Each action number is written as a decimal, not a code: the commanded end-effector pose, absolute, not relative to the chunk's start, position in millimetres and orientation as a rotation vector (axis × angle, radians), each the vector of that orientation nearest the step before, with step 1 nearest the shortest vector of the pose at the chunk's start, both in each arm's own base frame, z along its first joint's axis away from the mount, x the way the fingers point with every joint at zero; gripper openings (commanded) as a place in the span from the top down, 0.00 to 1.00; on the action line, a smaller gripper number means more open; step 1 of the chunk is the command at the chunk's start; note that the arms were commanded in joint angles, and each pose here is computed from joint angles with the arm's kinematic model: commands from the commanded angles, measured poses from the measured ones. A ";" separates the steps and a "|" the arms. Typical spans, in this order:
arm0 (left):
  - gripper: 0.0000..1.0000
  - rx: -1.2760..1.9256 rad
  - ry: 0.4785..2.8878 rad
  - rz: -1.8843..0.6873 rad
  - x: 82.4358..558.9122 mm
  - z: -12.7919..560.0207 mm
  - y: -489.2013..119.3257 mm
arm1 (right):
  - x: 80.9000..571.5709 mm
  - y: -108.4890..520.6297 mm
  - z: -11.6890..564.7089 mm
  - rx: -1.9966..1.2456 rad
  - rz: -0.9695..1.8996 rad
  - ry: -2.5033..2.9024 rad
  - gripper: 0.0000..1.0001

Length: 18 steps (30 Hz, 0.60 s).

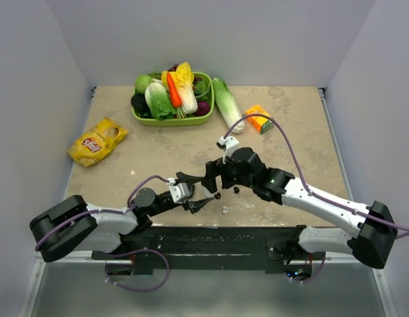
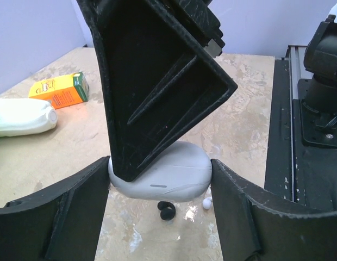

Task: Insert the wireless bluetooth earbuds into the charging case
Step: Open the charging case.

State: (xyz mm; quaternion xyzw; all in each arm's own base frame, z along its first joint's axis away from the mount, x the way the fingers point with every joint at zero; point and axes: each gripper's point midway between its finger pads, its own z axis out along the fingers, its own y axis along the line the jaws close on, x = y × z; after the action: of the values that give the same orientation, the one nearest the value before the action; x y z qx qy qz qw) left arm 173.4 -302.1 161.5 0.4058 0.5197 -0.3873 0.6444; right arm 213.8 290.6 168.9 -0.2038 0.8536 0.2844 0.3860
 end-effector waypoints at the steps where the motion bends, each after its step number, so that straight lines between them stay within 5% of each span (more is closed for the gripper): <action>1: 1.00 0.688 0.616 -0.873 150.5 303.9 -276.4 | 219.6 280.6 184.2 -0.455 0.690 2.130 0.10; 18: 1.00 0.665 0.638 -0.845 156.4 303.8 -273.2 | 216.4 270.2 215.6 -0.380 0.748 2.031 0.10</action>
State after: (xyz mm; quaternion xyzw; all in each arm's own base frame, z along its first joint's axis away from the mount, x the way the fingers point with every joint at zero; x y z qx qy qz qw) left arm 174.2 -300.6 169.4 0.4032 0.5105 -0.3835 0.6556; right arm 215.1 274.7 191.2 -0.1777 0.8435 0.2808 0.4219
